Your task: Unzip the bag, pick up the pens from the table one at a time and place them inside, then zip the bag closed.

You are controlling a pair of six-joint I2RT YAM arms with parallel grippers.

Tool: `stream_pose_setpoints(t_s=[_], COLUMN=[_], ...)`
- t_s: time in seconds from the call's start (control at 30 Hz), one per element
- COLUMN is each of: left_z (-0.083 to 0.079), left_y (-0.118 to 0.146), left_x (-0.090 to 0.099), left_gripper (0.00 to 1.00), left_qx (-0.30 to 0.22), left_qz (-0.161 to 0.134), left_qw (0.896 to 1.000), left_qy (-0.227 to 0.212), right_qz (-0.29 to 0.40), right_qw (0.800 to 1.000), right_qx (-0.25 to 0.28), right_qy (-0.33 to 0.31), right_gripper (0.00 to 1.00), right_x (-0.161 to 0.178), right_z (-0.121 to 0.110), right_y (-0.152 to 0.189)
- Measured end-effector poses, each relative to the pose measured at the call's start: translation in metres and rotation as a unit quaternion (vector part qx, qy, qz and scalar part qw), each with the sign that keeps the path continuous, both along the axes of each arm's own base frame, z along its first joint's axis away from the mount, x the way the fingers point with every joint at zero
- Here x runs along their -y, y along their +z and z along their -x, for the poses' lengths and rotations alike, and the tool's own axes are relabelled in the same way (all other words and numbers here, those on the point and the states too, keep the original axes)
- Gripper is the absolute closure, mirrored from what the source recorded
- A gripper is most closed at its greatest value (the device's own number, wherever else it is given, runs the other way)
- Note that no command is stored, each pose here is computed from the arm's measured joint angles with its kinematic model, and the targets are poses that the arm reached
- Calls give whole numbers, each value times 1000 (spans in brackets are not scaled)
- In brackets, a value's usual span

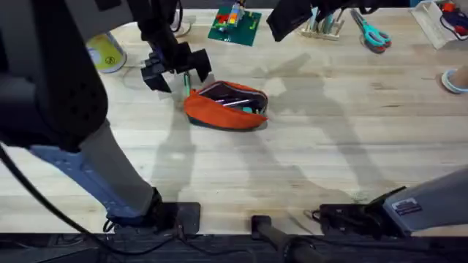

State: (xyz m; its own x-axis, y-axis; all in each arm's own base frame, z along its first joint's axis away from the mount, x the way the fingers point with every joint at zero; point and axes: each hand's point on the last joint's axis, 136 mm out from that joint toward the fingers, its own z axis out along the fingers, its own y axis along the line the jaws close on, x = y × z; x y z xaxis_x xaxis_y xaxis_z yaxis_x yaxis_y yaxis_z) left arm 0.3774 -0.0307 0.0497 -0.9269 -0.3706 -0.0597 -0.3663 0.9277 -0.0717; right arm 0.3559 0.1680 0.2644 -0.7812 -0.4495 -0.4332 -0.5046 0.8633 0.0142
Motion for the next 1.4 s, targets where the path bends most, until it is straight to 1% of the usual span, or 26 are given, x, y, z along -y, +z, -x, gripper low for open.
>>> stream_pose_setpoints(t_s=[0.13, 0.2, 0.6, 0.63, 0.7, 0.77, 0.8, 0.87, 1.0, 1.07, 1.17, 1.4], left_z=[3, 2, 0, 0, 0, -1, -1, -1, -1, -1, -1, 0], left_y=[-14, -15, -16, -16, -16, -16, -16, -16, -15, -15, -15, -14], left_x=[2, 4, 6, 6, 7, 9, 10, 11, 11, 11, 11, 11], left_gripper=[6, 6, 12, 41, 143, 359, 503, 719, 923, 949, 949, 958], left_qx=[-20, -19, -26, -26, -25, -23, -23, -23, -23, -23, -23, -40], left_qz=[-16, -21, -20, -20, -18, -17, -17, -16, -14, -14, -14, -17], left_qw=[1000, 1000, 999, 999, 999, 1000, 1000, 1000, 1000, 1000, 1000, 999], left_qy=[-5, -9, -9, -9, -9, -9, -8, -9, -9, -9, -9, -9], right_qz=[0, 0, 0, 0, 0, 0, 0, 1, 5, 4, -1, -11], right_qw=[1000, 1000, 1000, 1000, 1000, 1000, 1000, 1000, 1000, 1000, 1000, 998], right_qx=[0, 0, 0, 0, 0, 0, 0, -3, -11, -10, 1, 56], right_qy=[0, 0, 0, 0, 0, 0, 0, 0, 0, 0, 0, 22], right_gripper=[4, 3, 3, 3, 3, 3, 3, 3, 3, 4, 3, 3], right_x=[0, 0, 0, 0, 0, 0, 0, 1, 2, 3, 4, 12], right_z=[0, 0, 0, 0, 0, 0, 0, 1, 5, 6, 10, 28], right_y=[0, 0, 0, 0, 0, 0, 0, -1, -2, -1, 8, 46])
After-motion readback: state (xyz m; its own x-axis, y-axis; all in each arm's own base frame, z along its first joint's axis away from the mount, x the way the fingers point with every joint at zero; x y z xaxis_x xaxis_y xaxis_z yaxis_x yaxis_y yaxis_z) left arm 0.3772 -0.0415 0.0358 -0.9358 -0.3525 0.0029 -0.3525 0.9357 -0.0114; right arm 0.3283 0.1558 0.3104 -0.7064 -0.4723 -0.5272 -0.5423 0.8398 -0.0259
